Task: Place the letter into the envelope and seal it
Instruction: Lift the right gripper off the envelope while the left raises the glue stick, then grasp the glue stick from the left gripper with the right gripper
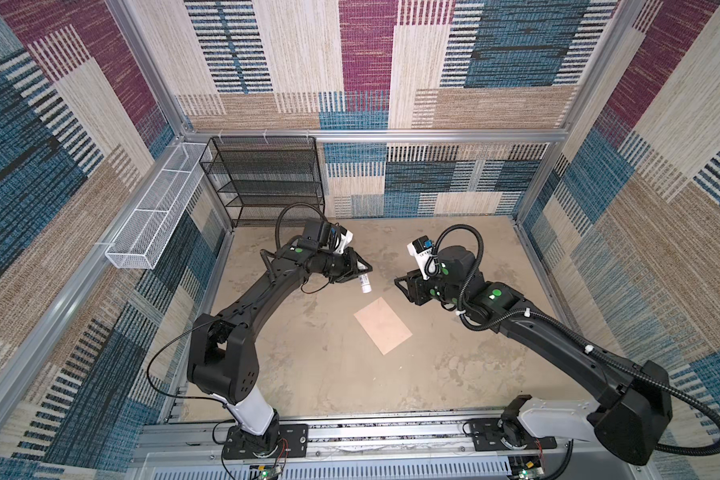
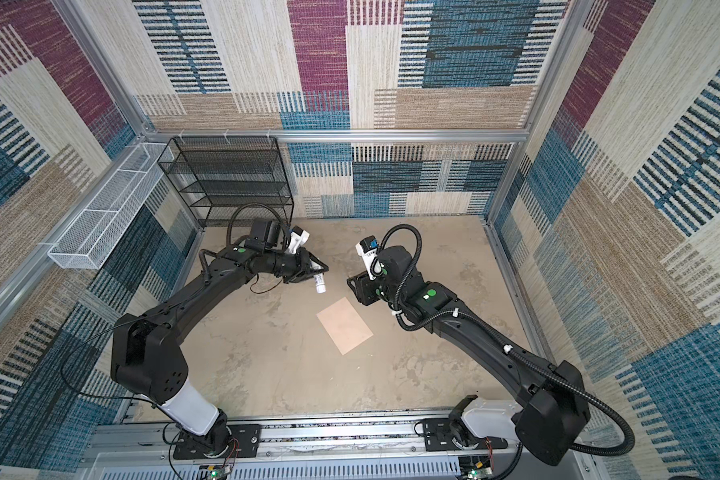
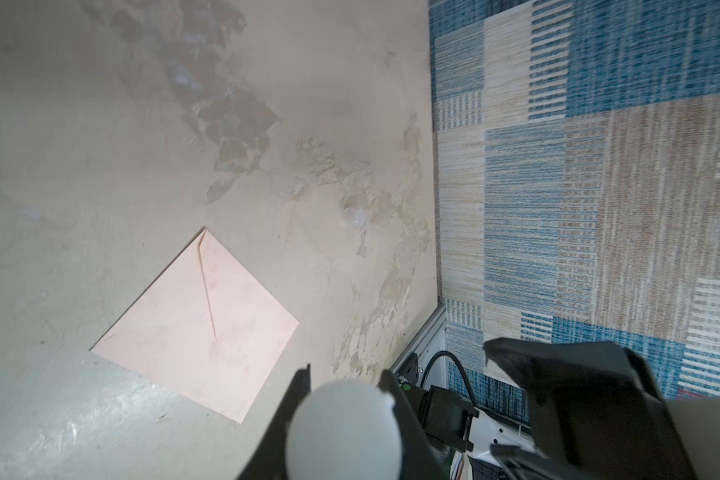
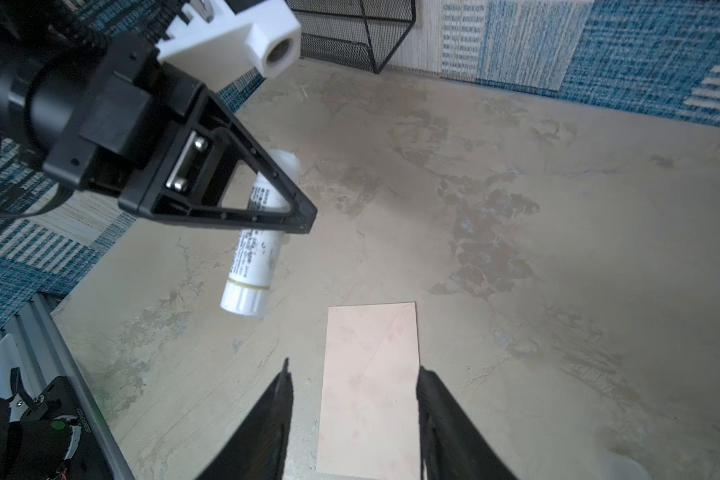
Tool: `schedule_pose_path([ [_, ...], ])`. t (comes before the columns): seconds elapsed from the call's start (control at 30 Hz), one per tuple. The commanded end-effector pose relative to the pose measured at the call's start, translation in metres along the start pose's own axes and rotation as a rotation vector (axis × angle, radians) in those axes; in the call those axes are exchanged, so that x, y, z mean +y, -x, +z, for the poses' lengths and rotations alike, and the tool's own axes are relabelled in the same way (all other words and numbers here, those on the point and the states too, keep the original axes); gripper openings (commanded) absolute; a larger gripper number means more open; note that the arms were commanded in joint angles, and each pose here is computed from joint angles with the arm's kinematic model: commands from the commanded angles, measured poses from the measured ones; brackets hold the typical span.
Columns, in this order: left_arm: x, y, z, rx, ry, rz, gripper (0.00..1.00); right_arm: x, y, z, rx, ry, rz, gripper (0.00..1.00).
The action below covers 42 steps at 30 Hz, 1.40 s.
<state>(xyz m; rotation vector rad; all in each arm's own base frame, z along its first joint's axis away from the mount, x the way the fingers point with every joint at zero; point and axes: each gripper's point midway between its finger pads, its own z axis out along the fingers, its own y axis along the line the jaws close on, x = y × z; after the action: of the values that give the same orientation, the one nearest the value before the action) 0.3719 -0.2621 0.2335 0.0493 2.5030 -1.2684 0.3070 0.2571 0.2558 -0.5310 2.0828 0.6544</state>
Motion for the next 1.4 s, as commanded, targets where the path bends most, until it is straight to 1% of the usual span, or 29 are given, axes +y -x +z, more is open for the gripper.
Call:
schedule_pose_path([
  [0.0,-0.03,0.02,-0.009,-0.071,-0.067,0.066,0.0,0.012,0.026,-0.009,-0.129,0.075,-0.023,0.52],
  [0.1,-0.05,0.027,-0.015,-0.097,-0.093,0.118,0.0,0.019,0.023,-0.015,-0.134,0.133,-0.006,0.52],
  [0.2,-0.068,0.031,-0.018,-0.126,-0.11,0.191,0.0,0.034,0.023,-0.023,-0.15,0.23,0.009,0.52],
  [0.27,-0.083,0.032,-0.019,-0.153,-0.137,0.258,0.0,0.044,0.023,-0.028,-0.163,0.3,0.022,0.54],
  [0.37,-0.105,0.032,-0.018,-0.185,-0.188,0.341,0.0,0.052,0.025,-0.031,-0.184,0.366,0.051,0.58],
  [0.53,-0.135,0.025,-0.014,-0.193,-0.272,0.427,0.0,0.044,0.034,-0.032,-0.24,0.363,0.107,0.65],
  [0.6,-0.145,0.02,-0.013,-0.182,-0.306,0.452,0.0,0.04,0.04,-0.033,-0.263,0.363,0.125,0.65],
  [0.73,-0.158,0.012,-0.014,-0.166,-0.358,0.477,0.0,0.042,0.049,-0.039,-0.296,0.414,0.141,0.62],
  [0.87,-0.169,0.01,-0.019,-0.164,-0.412,0.496,0.0,0.052,0.051,-0.045,-0.314,0.482,0.129,0.56],
  [1.03,-0.179,0.007,-0.019,-0.12,-0.467,0.48,0.0,0.055,0.052,-0.053,-0.338,0.511,0.123,0.49],
  [1.17,-0.186,0.003,-0.022,-0.108,-0.506,0.49,0.0,0.049,0.055,-0.058,-0.371,0.495,0.137,0.48],
  [1.37,-0.192,-0.003,-0.027,-0.092,-0.551,0.506,0.0,0.033,0.057,-0.06,-0.388,0.442,0.174,0.55],
])
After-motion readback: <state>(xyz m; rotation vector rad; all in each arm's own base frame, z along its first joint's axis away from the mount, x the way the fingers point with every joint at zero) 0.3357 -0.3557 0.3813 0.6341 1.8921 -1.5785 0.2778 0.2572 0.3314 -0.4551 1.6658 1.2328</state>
